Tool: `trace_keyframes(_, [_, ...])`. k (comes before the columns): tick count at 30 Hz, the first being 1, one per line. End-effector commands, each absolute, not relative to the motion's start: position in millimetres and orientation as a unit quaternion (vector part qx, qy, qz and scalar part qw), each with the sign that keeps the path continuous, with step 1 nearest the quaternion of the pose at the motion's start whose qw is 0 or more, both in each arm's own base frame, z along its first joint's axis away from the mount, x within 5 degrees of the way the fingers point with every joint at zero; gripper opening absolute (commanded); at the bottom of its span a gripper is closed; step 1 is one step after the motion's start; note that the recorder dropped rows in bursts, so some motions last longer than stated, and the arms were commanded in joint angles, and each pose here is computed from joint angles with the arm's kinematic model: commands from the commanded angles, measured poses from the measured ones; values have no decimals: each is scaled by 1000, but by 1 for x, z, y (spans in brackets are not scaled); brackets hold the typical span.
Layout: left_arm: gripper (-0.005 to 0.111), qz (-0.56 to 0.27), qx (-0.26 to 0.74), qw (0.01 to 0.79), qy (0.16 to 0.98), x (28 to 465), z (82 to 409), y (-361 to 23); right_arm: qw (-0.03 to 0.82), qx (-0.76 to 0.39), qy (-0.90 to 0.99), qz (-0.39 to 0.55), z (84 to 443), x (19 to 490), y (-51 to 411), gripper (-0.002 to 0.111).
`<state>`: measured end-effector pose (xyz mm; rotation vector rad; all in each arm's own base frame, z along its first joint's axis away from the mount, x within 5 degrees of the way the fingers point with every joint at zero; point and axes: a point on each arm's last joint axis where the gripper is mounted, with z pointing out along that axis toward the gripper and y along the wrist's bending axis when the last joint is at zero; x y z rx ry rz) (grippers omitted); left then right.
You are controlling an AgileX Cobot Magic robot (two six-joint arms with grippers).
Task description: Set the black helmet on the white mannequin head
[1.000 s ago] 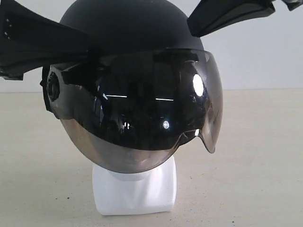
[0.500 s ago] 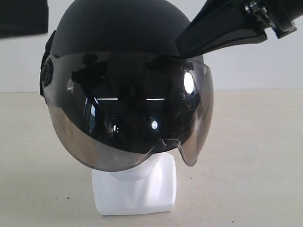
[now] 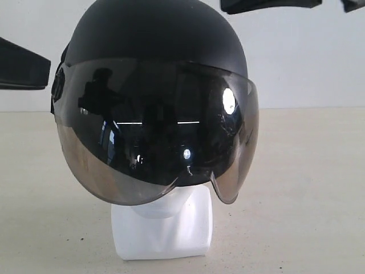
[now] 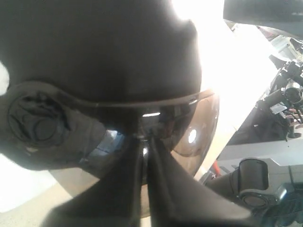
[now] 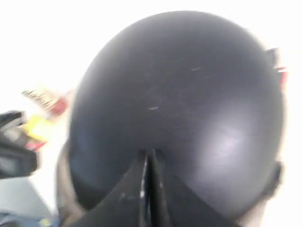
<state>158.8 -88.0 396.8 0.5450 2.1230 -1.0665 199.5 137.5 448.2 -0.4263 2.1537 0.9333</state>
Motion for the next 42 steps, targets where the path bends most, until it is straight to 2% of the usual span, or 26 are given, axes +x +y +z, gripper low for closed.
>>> trace_keyframes(1, [4,-402,214,358,815,156,412,-87,385,-106,874,277,432,212,122,0])
trace_keyframes(4, [4,-377,208,364,826,157,418,-83,406,-71,875,256,428,221,112,0])
trace_keyframes(9, [4,-346,182,380,838,166,417,-78,371,-26,904,212,401,258,94,0])
trace_keyframes(16, [4,-336,173,352,857,193,400,-80,323,-56,910,256,376,281,112,0])
trace_keyframes(23, [4,-330,176,337,864,204,391,-81,304,-91,896,309,378,273,134,0])
trace_keyframes(29, [4,-271,186,331,885,208,381,-73,311,-114,884,331,386,261,150,0])
trace_keyframes(35, [4,-278,176,311,892,215,369,-74,317,-119,874,349,394,252,155,0])
trace_keyframes(42, [4,-295,167,312,887,217,368,-77,320,-116,864,372,404,243,154,0])
